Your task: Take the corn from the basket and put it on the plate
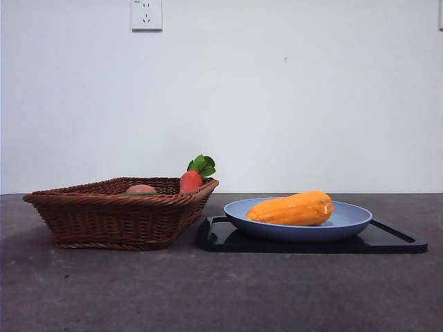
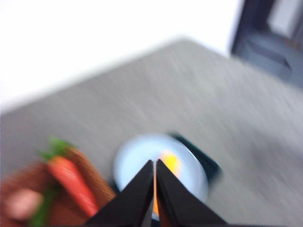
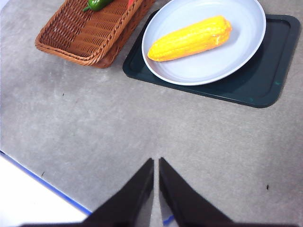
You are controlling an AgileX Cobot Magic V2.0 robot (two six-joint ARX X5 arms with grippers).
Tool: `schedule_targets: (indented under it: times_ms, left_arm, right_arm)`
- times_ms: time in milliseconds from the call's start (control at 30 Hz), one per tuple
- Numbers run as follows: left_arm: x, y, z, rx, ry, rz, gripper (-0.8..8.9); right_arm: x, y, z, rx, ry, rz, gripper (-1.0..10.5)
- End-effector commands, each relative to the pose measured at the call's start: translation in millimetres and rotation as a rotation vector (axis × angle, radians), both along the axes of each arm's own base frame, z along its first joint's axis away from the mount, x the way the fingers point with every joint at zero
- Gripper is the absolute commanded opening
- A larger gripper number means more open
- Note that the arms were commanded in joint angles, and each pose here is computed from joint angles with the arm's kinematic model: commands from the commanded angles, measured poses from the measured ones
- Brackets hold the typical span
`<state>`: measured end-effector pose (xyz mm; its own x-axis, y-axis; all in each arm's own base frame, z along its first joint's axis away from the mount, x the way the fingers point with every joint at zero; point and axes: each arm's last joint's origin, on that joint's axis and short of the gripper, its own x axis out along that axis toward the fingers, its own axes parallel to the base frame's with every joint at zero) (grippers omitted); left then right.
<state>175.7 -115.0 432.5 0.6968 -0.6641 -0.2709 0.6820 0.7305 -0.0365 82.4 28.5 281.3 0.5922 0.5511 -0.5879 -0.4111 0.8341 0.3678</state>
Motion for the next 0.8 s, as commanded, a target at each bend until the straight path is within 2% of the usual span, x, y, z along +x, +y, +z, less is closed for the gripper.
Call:
schedule_targets:
  times_ms: [33, 167, 367, 600, 800]
  left_arm:
    - [-5.7, 27.3, 3.0, -0.028, -0.087, 0.104, 0.07]
    - [-25.4, 67.2, -9.9, -0.091, -0.185, 0.283, 0.07]
    - [-56.8, 96.8, -60.2, -0.104, -0.284, 0.448, 0.07]
    - [-72.8, 106.5, -131.8, -0.105, -0.32, 0.525, 0.07]
    - [-78.2, 107.8, -191.8, -0.092, -0.274, 0.539, 0.07]
  right_arm:
    - [0.8, 0.4, 2.3, 0.005, -0.01, 0.001, 0.0]
    - [0.8, 0.4, 2.3, 0.005, -0.01, 0.001, 0.0]
    - [0.8, 0.4, 2.3, 0.005, -0.01, 0.0, 0.0]
    - [0.8, 0.4, 2.3, 0.005, -0.01, 0.0, 0.0]
    - [0.8, 0.4, 2.3, 0.005, -0.01, 0.0, 0.0]
